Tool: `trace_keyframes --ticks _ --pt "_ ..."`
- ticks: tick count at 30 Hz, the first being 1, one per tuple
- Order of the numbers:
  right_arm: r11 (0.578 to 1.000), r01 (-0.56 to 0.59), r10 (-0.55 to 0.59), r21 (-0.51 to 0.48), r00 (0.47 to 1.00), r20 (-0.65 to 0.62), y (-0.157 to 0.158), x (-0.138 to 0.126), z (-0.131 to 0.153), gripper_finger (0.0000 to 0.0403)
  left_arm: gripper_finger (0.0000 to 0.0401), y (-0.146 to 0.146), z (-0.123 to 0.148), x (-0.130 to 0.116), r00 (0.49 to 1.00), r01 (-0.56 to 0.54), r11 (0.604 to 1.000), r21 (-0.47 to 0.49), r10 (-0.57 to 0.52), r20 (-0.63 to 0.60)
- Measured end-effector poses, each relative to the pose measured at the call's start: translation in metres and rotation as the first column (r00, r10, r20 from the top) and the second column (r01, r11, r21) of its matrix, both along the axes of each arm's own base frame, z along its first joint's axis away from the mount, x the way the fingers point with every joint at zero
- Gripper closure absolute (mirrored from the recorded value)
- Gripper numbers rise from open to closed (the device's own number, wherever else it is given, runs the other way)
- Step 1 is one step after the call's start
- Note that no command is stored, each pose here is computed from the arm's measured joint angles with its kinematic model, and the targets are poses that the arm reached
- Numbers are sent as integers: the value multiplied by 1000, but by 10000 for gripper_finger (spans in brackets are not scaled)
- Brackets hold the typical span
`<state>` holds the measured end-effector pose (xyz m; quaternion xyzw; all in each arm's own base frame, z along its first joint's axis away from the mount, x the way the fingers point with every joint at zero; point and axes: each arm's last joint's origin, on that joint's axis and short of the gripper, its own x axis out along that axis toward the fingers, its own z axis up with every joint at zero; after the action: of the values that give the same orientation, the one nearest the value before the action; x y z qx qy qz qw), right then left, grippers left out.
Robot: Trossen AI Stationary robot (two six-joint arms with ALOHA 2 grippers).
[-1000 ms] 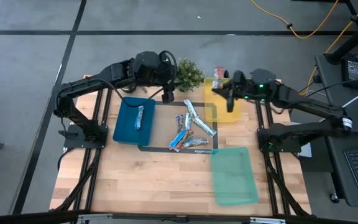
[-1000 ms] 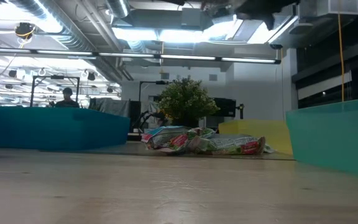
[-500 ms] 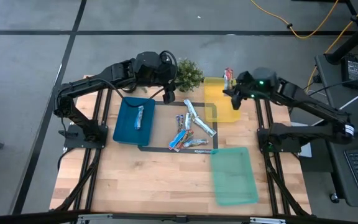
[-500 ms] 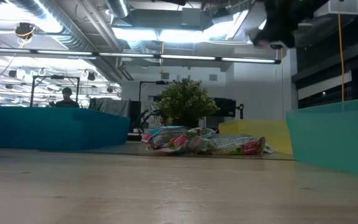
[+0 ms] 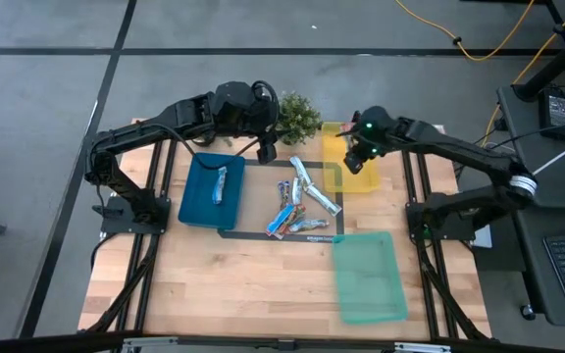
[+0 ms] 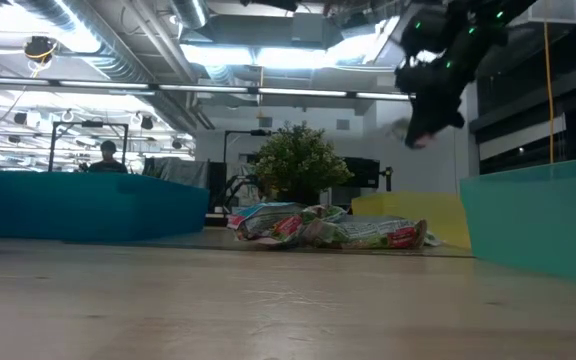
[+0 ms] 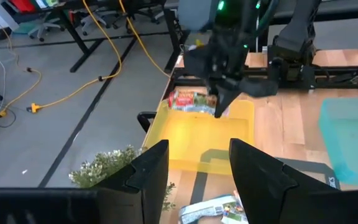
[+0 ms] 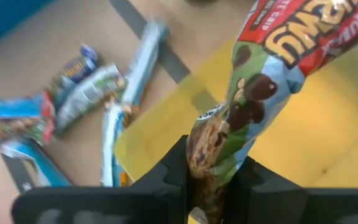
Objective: Pick and place Granola Bars by type
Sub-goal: Put the red granola bar into the yellow bin
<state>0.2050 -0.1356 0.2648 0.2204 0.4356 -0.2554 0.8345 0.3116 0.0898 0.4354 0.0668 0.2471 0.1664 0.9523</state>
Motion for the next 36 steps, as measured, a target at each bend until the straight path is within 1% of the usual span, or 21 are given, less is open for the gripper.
trace_keyframes --ticks 4,8,13,20,23,27,32,36 --pt "999 -20 23 38 997 -77 -7 10 -20 344 238 0 -1 -1 1000 -8 1000 -18 7 -10" --pt "997 -41 49 67 990 -135 -12 18 -37 341 242 0 -2 -1 1000 -12 1000 -26 11 -12" --pt "993 -50 70 107 978 -197 -17 25 -56 346 240 0 -2 -1 1000 -12 1000 -27 12 -12" --pt "987 -61 99 152 960 -263 -22 33 -79 340 243 0 -2 -1 1000 -12 1000 -27 12 -12" --pt "984 -68 115 167 951 -285 -23 35 -87 345 243 0 -2 -1 1000 -12 1000 -26 12 -12" --pt "980 -67 122 189 946 -299 -24 36 -94 347 244 0 -2 -1 1000 -12 1000 -27 12 -12" --pt "977 -67 125 200 948 -293 -24 37 -95 336 244 0 -2 -1 1000 -12 1000 -27 12 -13" --pt "978 -46 106 205 950 -292 -24 37 -95 330 244 0 -2 -1 1000 -12 1000 -26 12 -13"
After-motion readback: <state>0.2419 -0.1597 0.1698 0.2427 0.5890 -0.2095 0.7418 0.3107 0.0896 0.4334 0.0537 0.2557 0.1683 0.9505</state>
